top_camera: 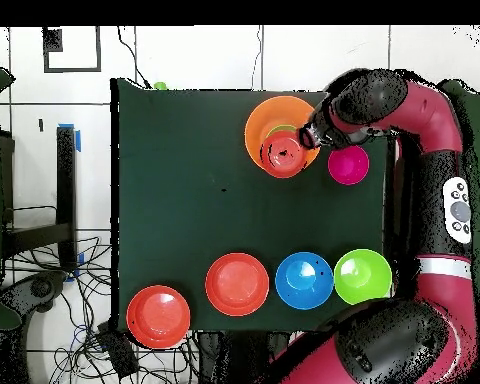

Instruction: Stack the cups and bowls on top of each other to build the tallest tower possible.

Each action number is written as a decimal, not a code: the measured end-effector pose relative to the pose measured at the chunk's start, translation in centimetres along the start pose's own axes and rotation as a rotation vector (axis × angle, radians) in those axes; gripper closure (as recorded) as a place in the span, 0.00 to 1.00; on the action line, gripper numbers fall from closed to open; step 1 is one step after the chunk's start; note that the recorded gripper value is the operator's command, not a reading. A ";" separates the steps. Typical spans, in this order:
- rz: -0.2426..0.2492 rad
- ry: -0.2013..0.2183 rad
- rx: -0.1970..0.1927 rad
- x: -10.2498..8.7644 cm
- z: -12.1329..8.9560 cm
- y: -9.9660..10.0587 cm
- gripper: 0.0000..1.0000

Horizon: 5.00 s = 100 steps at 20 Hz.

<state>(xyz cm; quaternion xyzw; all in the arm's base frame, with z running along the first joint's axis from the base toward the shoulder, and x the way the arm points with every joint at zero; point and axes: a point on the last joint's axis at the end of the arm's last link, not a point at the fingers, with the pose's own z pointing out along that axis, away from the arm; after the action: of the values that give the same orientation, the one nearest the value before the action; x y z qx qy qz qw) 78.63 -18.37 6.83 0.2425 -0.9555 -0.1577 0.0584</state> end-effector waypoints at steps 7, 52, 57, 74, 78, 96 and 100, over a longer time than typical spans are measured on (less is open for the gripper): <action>-0.005 -0.006 0.001 -0.2 0.6 0.2 1.00; 0.043 -0.057 0.038 -0.9 -0.5 -2.5 0.00; 0.037 -0.058 0.045 -0.8 -1.5 -2.2 0.00; -0.021 -0.097 0.143 -3.6 -17.4 4.5 0.00; -0.024 -0.113 0.192 -3.3 -18.9 6.5 0.00; 0.255 -0.190 0.444 2.7 -10.7 22.7 0.00; 0.334 -0.186 0.439 2.7 -7.9 25.9 0.00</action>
<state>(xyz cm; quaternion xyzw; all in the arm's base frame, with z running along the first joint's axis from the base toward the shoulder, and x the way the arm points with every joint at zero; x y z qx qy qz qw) 66.18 -0.27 22.91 0.0731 -0.9947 0.0430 -0.0579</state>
